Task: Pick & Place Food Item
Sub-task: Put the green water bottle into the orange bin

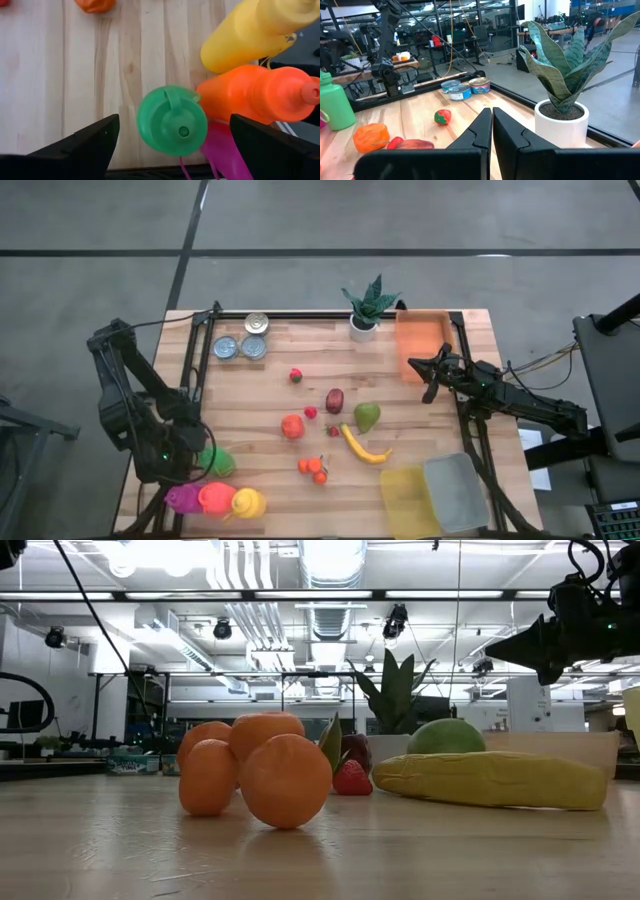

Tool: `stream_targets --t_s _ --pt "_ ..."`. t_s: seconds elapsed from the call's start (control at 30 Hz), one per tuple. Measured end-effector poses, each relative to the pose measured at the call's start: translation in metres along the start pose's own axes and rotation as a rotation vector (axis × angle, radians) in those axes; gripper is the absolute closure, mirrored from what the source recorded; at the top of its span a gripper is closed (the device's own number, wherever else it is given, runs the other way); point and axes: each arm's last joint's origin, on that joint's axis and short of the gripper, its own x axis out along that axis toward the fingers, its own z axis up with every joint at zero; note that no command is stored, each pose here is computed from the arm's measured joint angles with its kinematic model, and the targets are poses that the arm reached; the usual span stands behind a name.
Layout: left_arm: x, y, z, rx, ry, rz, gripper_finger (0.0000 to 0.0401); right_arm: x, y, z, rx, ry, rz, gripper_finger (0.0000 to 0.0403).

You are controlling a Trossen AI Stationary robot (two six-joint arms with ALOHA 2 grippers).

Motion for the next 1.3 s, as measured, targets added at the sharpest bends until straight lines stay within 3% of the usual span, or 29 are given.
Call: stream_targets --t_s 1.0,1.3 --pt "0.035 0.002 -0.012 0.003 0.015 0.045 0.0022 0.000 0.000 0.000 0.000 0.000 0.000 0.0390" --pt "0.043 0.006 -0.016 0.005 0.039 0.075 0.0080 0.000 0.000 0.000 0.000 0.000 0.000 0.0390"
